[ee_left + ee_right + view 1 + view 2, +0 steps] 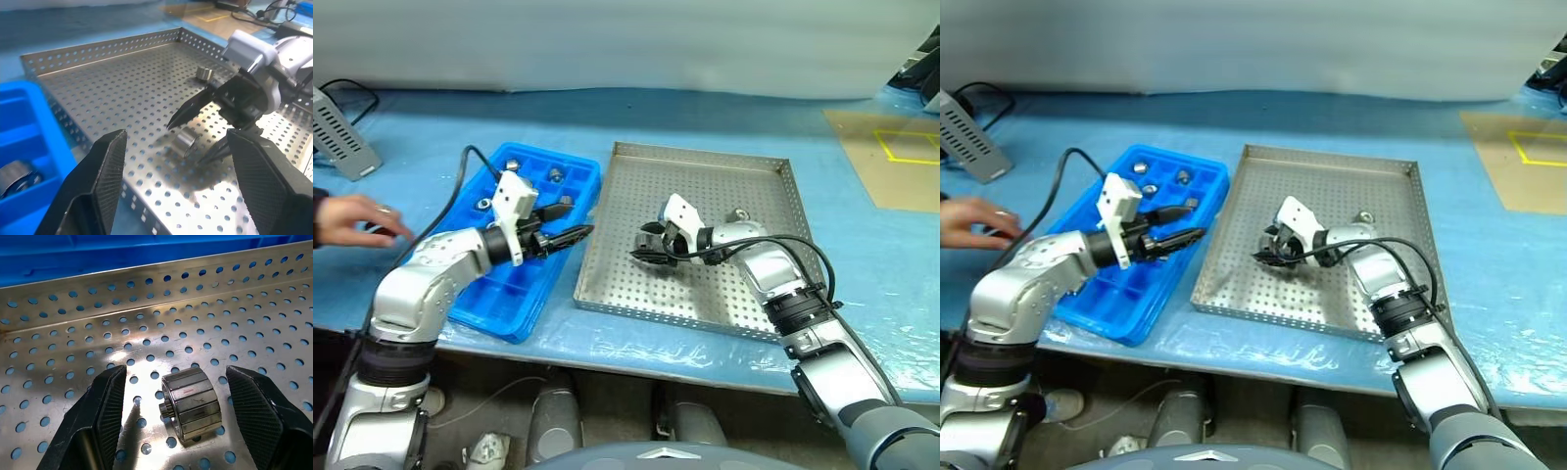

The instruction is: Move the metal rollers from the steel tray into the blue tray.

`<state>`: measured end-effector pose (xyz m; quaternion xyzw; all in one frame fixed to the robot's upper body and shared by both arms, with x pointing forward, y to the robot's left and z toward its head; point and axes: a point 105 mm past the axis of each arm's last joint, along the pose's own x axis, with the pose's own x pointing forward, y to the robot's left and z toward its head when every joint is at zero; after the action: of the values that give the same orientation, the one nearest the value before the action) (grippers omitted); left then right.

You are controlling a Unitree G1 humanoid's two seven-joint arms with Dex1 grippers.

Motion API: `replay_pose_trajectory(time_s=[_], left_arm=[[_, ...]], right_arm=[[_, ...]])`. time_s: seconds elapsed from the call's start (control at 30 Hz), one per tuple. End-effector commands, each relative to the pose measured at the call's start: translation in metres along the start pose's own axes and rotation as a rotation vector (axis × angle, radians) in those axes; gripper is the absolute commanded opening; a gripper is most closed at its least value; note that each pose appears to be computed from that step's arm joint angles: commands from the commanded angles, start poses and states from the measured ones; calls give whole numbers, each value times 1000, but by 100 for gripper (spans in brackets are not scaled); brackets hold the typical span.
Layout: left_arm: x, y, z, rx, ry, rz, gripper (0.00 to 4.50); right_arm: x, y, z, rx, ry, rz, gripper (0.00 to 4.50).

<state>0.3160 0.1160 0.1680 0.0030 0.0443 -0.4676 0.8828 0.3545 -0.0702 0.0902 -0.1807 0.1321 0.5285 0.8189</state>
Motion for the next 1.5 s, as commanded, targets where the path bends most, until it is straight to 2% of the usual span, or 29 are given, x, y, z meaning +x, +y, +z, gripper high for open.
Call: replay_pose_trajectory(time_s=[0.03, 0.13, 0.2, 0.23, 0.33, 0.47, 0.73, 0.87, 1.0, 1.17, 1.5], left_arm=[[8, 2, 10, 10, -45, 7, 343], [8, 1, 9, 8, -46, 4, 343], [7, 0, 8, 12, -43, 6, 343], [6, 0, 8, 13, -43, 7, 343], [4, -1, 9, 20, -46, 25, 343], [8, -3, 16, 40, -70, 57, 343], [4, -13, 33, 53, -120, 85, 343], [-1, -7, 38, 73, -120, 137, 343], [-9, 0, 40, 73, -129, 185, 343], [-22, 1, 40, 83, -129, 234, 343], [-43, 5, 48, 104, -144, 349, 343]], right_arm=[[2, 0, -4, 1, -23, -40, 319], [3, 5, -10, 16, -21, -41, 249], [4, 4, -12, 17, -18, -58, 183], [5, 5, -14, 21, -19, -54, 183], [5, 9, -12, 31, -41, -25, 124], [9, 11, -8, 7, -39, -7, 122], [8, 27, 51, 37, -205, 160, 122], [12, 31, 97, 70, -313, 211, 122], [30, 40, 126, 89, -329, 263, 122], [61, 58, 136, 111, -290, 323, 122], [96, 87, 126, 134, -181, 411, 122]])
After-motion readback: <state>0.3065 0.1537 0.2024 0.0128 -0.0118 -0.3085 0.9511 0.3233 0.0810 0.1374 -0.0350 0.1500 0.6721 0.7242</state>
